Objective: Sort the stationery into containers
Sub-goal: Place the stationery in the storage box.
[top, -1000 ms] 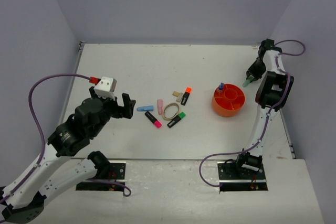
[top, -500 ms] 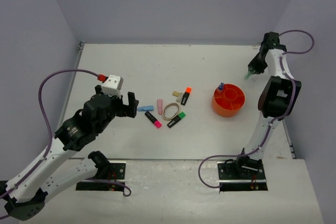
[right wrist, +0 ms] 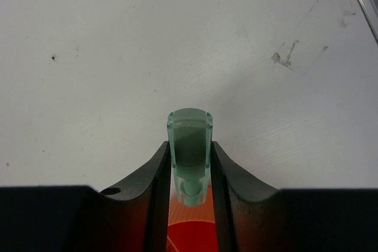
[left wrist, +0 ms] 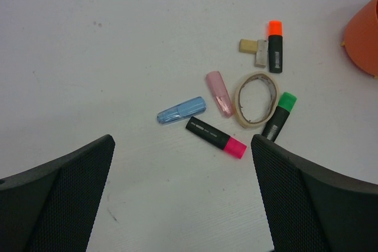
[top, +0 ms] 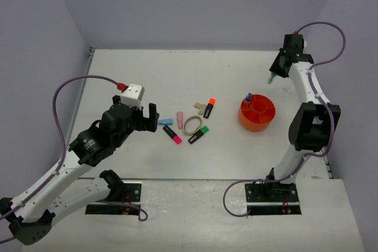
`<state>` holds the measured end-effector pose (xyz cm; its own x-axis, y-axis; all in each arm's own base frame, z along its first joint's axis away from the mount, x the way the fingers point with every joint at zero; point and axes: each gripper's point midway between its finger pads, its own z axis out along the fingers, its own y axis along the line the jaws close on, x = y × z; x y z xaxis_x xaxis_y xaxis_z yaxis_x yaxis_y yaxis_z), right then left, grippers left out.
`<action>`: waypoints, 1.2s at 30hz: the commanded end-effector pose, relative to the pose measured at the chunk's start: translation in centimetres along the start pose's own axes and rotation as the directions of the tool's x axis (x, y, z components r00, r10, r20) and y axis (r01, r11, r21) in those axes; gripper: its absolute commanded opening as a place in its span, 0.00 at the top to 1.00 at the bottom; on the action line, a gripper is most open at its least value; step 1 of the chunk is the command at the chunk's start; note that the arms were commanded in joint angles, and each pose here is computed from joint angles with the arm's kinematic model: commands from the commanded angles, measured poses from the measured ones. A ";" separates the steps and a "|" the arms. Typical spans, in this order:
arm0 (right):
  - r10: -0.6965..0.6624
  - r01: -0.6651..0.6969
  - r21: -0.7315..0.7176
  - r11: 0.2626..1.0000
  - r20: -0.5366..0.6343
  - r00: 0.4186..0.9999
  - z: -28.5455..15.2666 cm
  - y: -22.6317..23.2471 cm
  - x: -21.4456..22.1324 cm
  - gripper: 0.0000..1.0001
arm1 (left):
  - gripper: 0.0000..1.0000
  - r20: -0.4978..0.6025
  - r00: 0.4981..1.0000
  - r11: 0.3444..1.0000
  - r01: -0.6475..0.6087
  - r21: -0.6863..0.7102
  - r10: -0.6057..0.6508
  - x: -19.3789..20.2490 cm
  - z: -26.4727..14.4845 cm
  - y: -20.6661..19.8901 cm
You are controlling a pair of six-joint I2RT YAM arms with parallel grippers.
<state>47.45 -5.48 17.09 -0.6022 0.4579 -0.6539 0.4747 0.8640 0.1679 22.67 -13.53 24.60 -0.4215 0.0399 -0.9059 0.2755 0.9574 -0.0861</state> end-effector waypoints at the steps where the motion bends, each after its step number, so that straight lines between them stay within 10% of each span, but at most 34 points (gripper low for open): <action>1: -0.070 0.068 0.014 0.998 0.151 0.986 -3.8 0.1 -1.9 1.00 | 0.00 0.026 1.000 1.000 0.004 0.019 -0.004 -0.6 0.5 -0.5; 36: -0.087 0.079 0.098 0.992 0.072 0.994 -4.3 -1.8 8.2 0.94 | 0.00 0.020 1.000 0.999 0.006 0.053 -0.007 -0.1 0.5 -1.1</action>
<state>38.84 -2.20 12.93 -0.6543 0.3499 -0.6704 0.4574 0.8891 0.0176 22.57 -14.37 24.06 -0.4316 0.0432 -0.9010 0.3082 0.9458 -0.1023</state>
